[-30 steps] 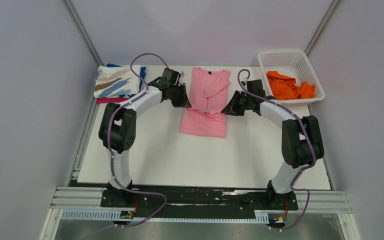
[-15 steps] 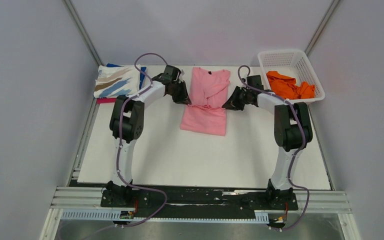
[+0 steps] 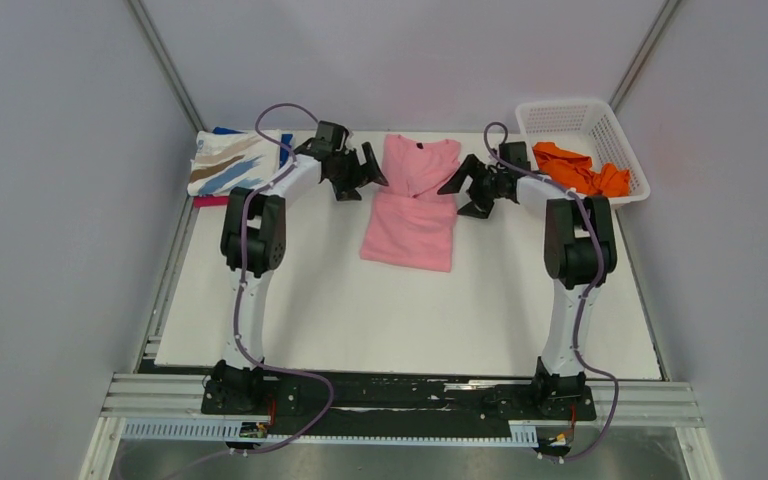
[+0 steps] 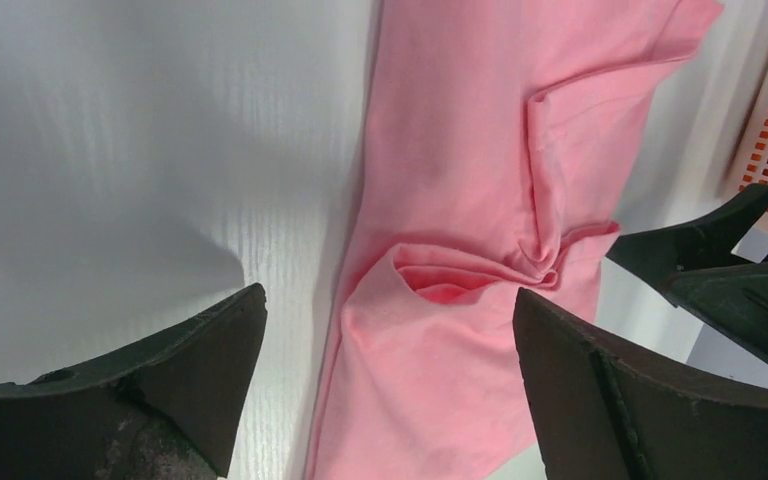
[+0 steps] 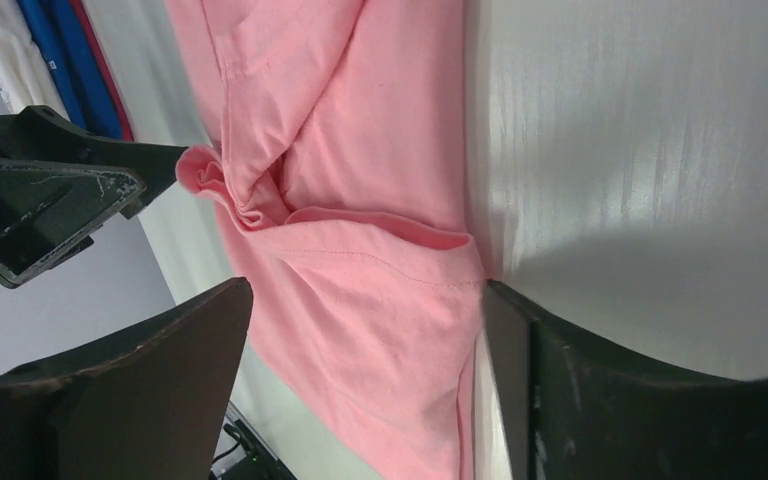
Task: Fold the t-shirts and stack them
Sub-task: Fold the folded rectangular tshirt in 1/3 of the way, then grab one side of the 2/3 rectangular tshirt with both arms
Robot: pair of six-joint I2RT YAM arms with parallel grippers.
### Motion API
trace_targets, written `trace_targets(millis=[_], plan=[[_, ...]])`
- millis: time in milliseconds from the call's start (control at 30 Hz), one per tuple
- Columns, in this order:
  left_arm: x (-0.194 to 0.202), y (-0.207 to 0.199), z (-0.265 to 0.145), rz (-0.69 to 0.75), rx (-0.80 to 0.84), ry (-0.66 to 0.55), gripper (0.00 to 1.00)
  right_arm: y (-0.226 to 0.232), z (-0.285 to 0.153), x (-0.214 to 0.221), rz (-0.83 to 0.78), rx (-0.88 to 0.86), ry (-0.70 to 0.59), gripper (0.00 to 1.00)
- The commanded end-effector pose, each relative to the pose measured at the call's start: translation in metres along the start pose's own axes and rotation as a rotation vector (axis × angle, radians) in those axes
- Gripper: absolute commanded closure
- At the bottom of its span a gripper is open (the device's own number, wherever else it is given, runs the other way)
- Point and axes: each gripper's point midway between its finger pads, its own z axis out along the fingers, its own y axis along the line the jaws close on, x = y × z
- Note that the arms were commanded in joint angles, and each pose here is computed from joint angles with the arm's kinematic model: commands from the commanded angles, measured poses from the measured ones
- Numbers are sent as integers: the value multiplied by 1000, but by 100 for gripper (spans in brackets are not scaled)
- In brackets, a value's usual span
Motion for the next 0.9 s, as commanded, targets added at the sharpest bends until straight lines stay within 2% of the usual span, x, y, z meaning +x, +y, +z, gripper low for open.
trace_targets(millis=[0,33,200,267,367,467,600,733,867], plan=[[-26,-38,-39,62,72,-91,0,42,-31,-18,-115,-83,-78,6],[-23,-41,-50,67,75,-94,0,44,-38,-16,-136,-85,-84,1],[14,-28,-85,97,30,-98,0,35,-69,21,-183,-38,-96,0],[51,-3,-91,85,-30,-50,0,29,-76,46,-190,-22,-75,0],[85,8,-106,88,-54,-25,0,16,-78,91,-205,17,-27,0],[122,29,-103,84,-104,30,0,0,-78,124,-201,73,7,1],[143,44,-94,68,-136,63,1,-16,-69,144,-180,127,24,3],[150,55,-75,43,-159,86,12,-20,-56,149,-160,121,32,7],[153,59,-64,19,-158,94,20,-28,-47,153,-131,136,53,20]])
